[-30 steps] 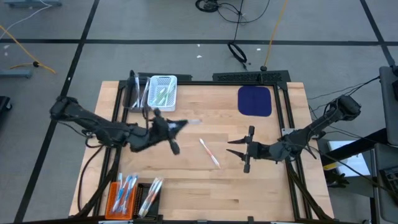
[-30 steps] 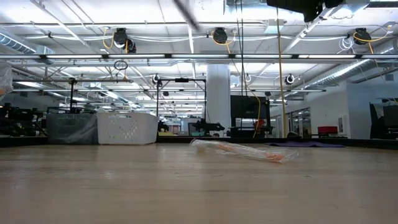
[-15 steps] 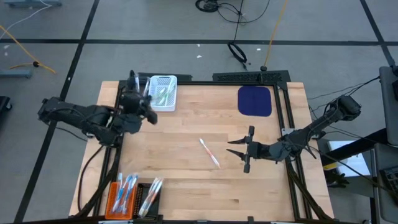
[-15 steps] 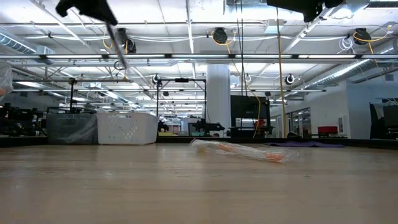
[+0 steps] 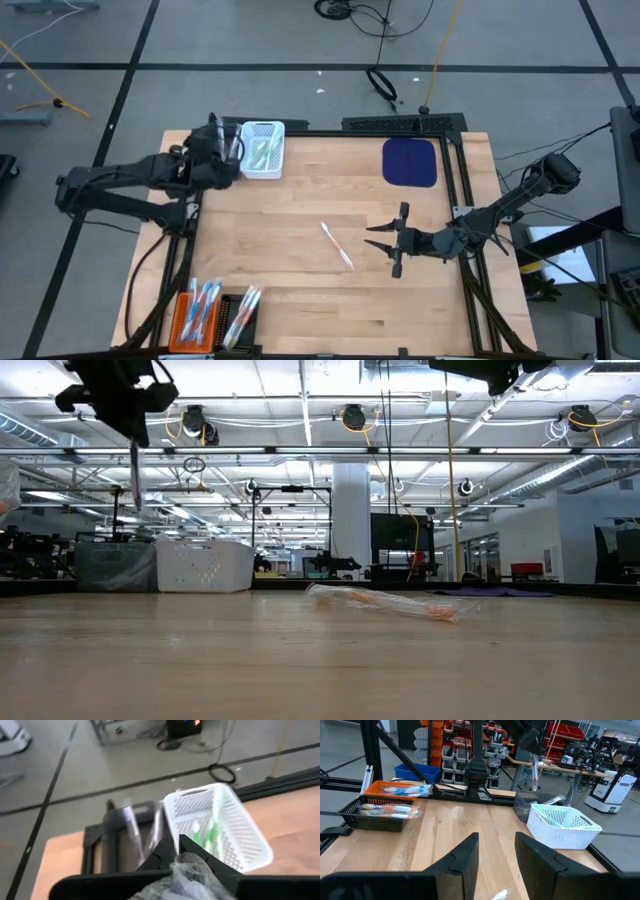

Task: Pick & Place Toothbrushes
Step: Put the violet toothbrush into the gray bin, then put the orange toothbrush into the black bin

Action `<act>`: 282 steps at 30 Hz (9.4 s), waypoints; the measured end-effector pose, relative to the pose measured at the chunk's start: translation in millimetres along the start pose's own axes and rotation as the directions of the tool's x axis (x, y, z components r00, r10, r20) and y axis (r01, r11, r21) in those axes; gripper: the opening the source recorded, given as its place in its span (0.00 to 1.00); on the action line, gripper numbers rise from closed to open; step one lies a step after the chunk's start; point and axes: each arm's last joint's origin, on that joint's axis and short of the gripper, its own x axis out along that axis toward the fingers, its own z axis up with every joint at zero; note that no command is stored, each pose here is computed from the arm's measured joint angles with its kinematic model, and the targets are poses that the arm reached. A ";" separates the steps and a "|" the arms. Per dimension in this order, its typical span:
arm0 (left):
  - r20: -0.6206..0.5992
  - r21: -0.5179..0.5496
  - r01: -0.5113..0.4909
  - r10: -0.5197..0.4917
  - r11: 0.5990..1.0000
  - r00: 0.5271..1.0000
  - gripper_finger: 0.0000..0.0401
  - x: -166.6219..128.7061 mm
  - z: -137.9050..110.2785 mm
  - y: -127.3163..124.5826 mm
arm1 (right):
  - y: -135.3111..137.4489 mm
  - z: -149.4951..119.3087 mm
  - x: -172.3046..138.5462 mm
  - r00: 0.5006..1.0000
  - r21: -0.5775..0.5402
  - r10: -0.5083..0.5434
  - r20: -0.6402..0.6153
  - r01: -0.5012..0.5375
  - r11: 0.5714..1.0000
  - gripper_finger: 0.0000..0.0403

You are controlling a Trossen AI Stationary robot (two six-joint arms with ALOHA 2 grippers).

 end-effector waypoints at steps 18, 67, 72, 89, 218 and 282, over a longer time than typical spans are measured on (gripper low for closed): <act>-0.341 0.051 -0.205 0.210 0.977 0.916 0.00 62.9 5.7 3.7 | 0.0 0.1 0.0 1.000 0.000 0.000 0.000 0.000 1.000 0.29; -0.474 0.002 -0.446 0.393 0.895 0.788 0.56 118.1 -18.7 30.1 | -3.9 -0.5 2.7 1.000 -0.001 -0.020 -0.005 0.020 1.000 0.29; -0.448 0.018 -0.452 0.411 0.892 0.794 0.60 118.7 -17.5 30.3 | -3.9 -0.9 2.7 1.000 -0.004 -0.020 -0.009 0.020 1.000 0.29; -0.264 -0.090 -0.424 0.389 0.901 0.883 0.61 113.1 0.3 30.6 | -4.3 -1.4 3.1 1.000 -0.021 -0.022 -0.013 0.022 1.000 0.29; 0.195 0.124 0.899 -0.898 0.420 0.393 0.61 -71.3 -87.2 -192.1 | 14.7 6.3 30.3 0.998 0.071 -0.018 0.055 0.014 0.997 0.00; 0.312 0.186 0.937 -0.922 0.295 0.229 0.00 -59.1 -74.7 -208.9 | 19.4 1.5 32.1 0.999 0.005 0.001 0.035 -0.001 1.000 0.20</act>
